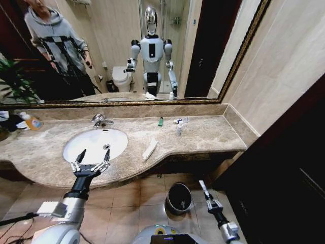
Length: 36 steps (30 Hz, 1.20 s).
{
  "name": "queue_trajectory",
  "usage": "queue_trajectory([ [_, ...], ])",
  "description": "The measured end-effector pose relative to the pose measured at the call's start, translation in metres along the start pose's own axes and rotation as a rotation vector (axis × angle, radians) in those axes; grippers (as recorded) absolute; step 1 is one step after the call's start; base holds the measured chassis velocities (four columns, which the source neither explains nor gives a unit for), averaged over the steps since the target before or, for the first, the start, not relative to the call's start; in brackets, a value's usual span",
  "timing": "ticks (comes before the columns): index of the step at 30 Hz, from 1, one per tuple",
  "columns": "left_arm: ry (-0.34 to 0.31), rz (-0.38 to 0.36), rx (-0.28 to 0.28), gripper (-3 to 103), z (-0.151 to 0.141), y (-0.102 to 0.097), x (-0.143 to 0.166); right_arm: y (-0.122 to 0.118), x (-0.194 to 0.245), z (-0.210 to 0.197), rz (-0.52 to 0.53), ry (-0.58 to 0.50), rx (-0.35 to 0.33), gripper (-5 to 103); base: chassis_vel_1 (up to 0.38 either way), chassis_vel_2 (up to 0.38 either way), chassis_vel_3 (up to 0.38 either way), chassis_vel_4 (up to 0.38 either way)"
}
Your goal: Pick up the trash from the sink and place it in the trash bin.
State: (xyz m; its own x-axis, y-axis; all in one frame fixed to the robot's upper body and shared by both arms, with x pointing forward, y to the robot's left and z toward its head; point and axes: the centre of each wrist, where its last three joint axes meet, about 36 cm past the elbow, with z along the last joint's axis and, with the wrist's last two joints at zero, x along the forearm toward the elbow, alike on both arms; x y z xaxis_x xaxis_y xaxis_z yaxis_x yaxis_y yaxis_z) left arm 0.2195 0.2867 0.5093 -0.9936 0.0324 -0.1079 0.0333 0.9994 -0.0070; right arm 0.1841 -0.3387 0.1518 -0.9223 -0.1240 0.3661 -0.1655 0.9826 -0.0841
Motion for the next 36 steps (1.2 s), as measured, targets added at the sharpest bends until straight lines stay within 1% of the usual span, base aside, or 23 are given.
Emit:
queue_trajectory([
  [4, 0.0, 0.0, 0.0, 100, 0.0, 0.0, 0.0, 0.014, -0.015, 0.014, -0.045, 0.056, 0.002, 18, 0.0, 0.0, 0.0, 0.0],
  [5, 0.0, 0.0, 0.0, 100, 0.0, 0.0, 0.0, 0.014, -0.015, 0.014, -0.045, 0.056, 0.002, 18, 0.0, 0.0, 0.0, 0.0],
  [7, 0.0, 0.0, 0.0, 100, 0.0, 0.0, 0.0, 0.022, -0.026, 0.03, -0.085, 0.115, 0.042, 18, 0.0, 0.0, 0.0, 0.0],
  [9, 0.0, 0.0, 0.0, 100, 0.0, 0.0, 0.0, 0.028, -0.035, 0.043, -0.109, 0.166, 0.067, 18, 0.0, 0.0, 0.0, 0.0],
  [10, 0.0, 0.0, 0.0, 100, 0.0, 0.0, 0.0, 0.028, -0.035, 0.043, -0.109, 0.166, 0.067, 18, 0.0, 0.0, 0.0, 0.0],
  [12, 0.0, 0.0, 0.0, 100, 0.0, 0.0, 0.0, 0.036, -0.045, 0.048, -0.134, 0.212, 0.075, 18, 0.0, 0.0, 0.0, 0.0],
  [14, 0.0, 0.0, 0.0, 100, 0.0, 0.0, 0.0, 0.039, -0.049, 0.048, -0.144, 0.219, 0.078, 18, 0.0, 0.0, 0.0, 0.0],
  [16, 0.0, 0.0, 0.0, 100, 0.0, 0.0, 0.0, 0.053, -0.064, 0.046, -0.175, 0.231, 0.088, 18, 0.0, 0.0, 0.0, 0.0],
  [17, 0.0, 0.0, 0.0, 100, 0.0, 0.0, 0.0, 0.053, -0.064, 0.046, -0.175, 0.231, 0.088, 18, 0.0, 0.0, 0.0, 0.0],
  [20, 0.0, 0.0, 0.0, 100, 0.0, 0.0, 0.0, 0.067, -0.086, 0.044, -0.215, 0.247, 0.112, 18, 0.0, 0.0, 0.0, 0.0],
  [25, 0.0, 0.0, 0.0, 100, 0.0, 0.0, 0.0, 0.079, -0.107, 0.043, -0.238, 0.251, 0.125, 18, 0.0, 0.0, 0.0, 0.0],
  [30, 0.0, 0.0, 0.0, 100, 0.0, 0.0, 0.0, 0.08, -0.122, 0.041, -0.253, 0.247, 0.157, 18, 0.0, 0.0, 0.0, 0.0],
  [36, 0.0, 0.0, 0.0, 100, 0.0, 0.0, 0.0, 0.077, -0.126, 0.039, -0.261, 0.243, 0.166, 17, 0.0, 0.0, 0.0, 0.0],
])
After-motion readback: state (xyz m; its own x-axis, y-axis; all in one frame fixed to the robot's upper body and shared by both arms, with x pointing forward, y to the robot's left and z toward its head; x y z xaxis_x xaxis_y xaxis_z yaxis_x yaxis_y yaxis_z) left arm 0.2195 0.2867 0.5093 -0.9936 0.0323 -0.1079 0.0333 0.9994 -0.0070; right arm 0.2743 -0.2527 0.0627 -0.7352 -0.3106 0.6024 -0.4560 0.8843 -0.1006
